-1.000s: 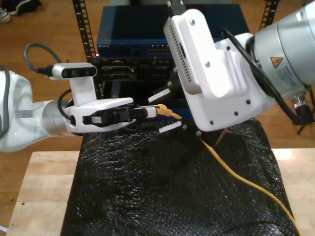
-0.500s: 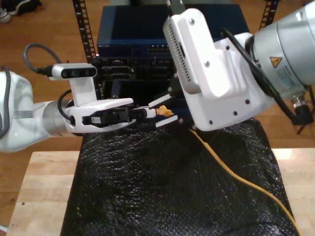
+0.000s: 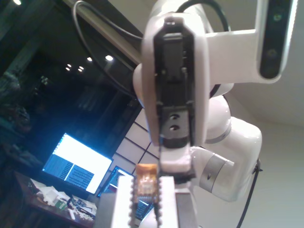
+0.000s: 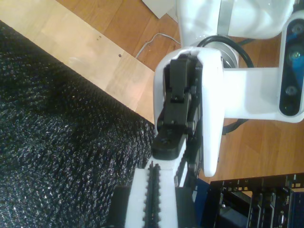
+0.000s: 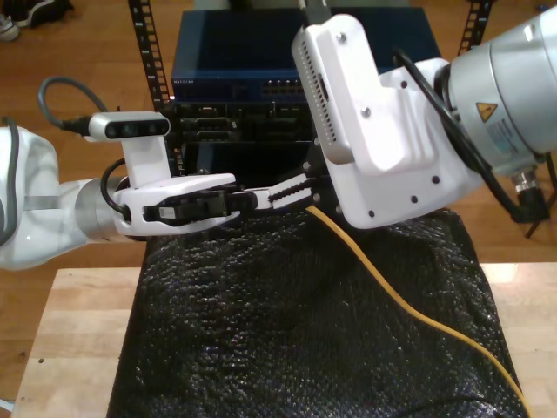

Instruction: Grab the cable and plug it in

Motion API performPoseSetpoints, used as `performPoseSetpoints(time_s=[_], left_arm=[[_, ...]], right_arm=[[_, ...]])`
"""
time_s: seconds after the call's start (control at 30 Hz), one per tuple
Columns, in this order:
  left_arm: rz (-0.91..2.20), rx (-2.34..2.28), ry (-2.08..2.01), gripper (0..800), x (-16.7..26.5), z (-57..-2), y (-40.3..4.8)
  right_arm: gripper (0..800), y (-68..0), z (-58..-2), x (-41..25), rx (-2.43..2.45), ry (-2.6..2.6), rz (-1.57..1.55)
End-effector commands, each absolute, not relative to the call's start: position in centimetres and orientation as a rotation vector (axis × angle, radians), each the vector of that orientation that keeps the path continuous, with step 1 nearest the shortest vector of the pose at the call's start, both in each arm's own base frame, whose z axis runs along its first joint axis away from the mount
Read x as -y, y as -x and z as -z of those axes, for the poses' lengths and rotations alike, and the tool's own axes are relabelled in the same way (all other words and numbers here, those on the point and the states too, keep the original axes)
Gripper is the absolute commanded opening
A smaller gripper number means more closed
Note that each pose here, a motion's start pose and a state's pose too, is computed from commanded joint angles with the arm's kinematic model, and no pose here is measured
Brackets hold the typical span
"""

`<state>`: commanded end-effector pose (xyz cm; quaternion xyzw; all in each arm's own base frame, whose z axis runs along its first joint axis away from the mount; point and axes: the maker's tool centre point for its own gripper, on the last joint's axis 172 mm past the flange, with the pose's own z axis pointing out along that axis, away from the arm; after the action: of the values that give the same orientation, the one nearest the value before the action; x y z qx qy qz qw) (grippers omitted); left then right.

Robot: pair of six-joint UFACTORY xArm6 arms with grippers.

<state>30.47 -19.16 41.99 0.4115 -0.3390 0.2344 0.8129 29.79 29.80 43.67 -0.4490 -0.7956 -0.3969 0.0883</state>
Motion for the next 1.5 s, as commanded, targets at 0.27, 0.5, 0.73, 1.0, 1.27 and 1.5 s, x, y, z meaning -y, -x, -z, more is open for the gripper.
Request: performPoseSetpoints(time_s=[0.27, 0.5, 0.73, 1.0, 1.27, 1.5], left_arm=[[-0.501, 0.724, -0.88, 26, 19.2, -42.0, -30.5], [-0.502, 0.725, -0.88, 26, 19.2, -42.0, -30.5], [-0.504, 0.724, -0.881, 26, 19.2, -42.0, -30.6], [-0.507, 0.726, -0.88, 33, 19.2, -42.0, -30.6], [-0.51, 0.726, -0.867, 33, 19.1, -42.4, -30.6], [-0.529, 0.712, -0.832, 33, 18.7, -43.2, -31.1]], right_arm=[[180, -29.7, -43.8, -29.9, 2.367, 1.334, 1.184], [253, -29.6, -43.8, -30.0, 2.369, 1.328, 1.182], [367, -29.4, -44.2, -29.9, 2.373, 1.321, 1.195], [508, -29.3, -44.5, -29.8, 2.377, 1.318, 1.207], [612, -29.9, -45.0, -29.7, 2.377, 1.332, 1.244], [634, -30.2, -45.2, -29.4, 2.374, 1.345, 1.276]])
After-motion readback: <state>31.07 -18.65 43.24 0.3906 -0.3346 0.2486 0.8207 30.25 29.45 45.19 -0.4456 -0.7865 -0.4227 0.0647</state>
